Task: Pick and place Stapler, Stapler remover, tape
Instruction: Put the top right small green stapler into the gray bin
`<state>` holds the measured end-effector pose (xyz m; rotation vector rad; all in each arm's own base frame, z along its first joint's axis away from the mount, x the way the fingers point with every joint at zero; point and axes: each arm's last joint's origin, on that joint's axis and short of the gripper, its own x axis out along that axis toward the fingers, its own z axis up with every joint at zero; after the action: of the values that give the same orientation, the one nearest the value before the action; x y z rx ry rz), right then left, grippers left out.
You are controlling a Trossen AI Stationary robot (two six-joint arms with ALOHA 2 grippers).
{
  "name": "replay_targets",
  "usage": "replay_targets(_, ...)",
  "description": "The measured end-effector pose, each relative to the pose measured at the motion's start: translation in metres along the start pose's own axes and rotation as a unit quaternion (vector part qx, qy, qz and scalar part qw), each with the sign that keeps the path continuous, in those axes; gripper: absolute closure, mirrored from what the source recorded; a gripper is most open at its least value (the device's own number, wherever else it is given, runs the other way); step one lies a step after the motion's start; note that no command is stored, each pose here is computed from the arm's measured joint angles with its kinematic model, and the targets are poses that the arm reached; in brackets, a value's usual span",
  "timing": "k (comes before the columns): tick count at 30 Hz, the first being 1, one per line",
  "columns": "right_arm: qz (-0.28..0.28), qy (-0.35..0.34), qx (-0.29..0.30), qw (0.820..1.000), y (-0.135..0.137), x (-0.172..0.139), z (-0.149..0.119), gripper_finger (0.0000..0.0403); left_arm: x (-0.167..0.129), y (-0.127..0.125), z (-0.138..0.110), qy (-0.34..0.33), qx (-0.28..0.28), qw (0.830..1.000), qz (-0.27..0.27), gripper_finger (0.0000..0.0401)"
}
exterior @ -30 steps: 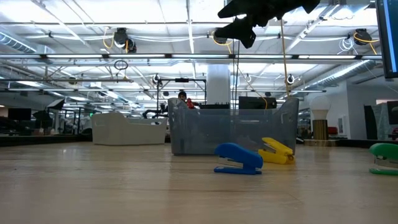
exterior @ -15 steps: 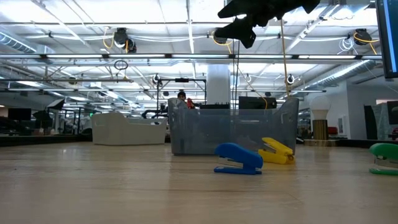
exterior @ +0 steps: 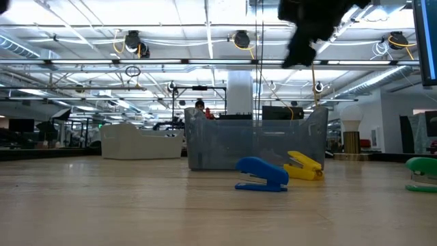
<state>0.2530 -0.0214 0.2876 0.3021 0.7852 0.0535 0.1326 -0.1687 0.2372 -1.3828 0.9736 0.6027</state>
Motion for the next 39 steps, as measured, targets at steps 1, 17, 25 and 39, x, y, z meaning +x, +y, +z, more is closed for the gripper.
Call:
replay_targets(1, -0.004, 0.021, 0.014, 1.0, 0.0, -0.003, -0.005, 0.0165, -0.002, -0.003, 0.004, -0.026, 0.008, 0.999, -0.026, 0.0142)
replay_targets(17, -0.052, 0.254, 0.139, 0.956, 0.02, -0.048, -0.067, 0.0165, -0.015, -0.05, 0.072, -0.305, 0.171, 0.927, -0.137, 0.0141)
replay_targets(25, -0.046, 0.311, 0.111, 0.943, 0.029, -0.035, -0.112, 0.0165, -0.016, -0.066, 0.099, -0.369, 0.252, 0.889, -0.102, 0.0141)
replay_targets(39, -0.063, 0.33, 0.148, 0.93, 0.017, 0.001, -0.168, 0.0165, -0.017, -0.071, 0.127, -0.414, 0.312, 0.854, -0.03, 0.0141)
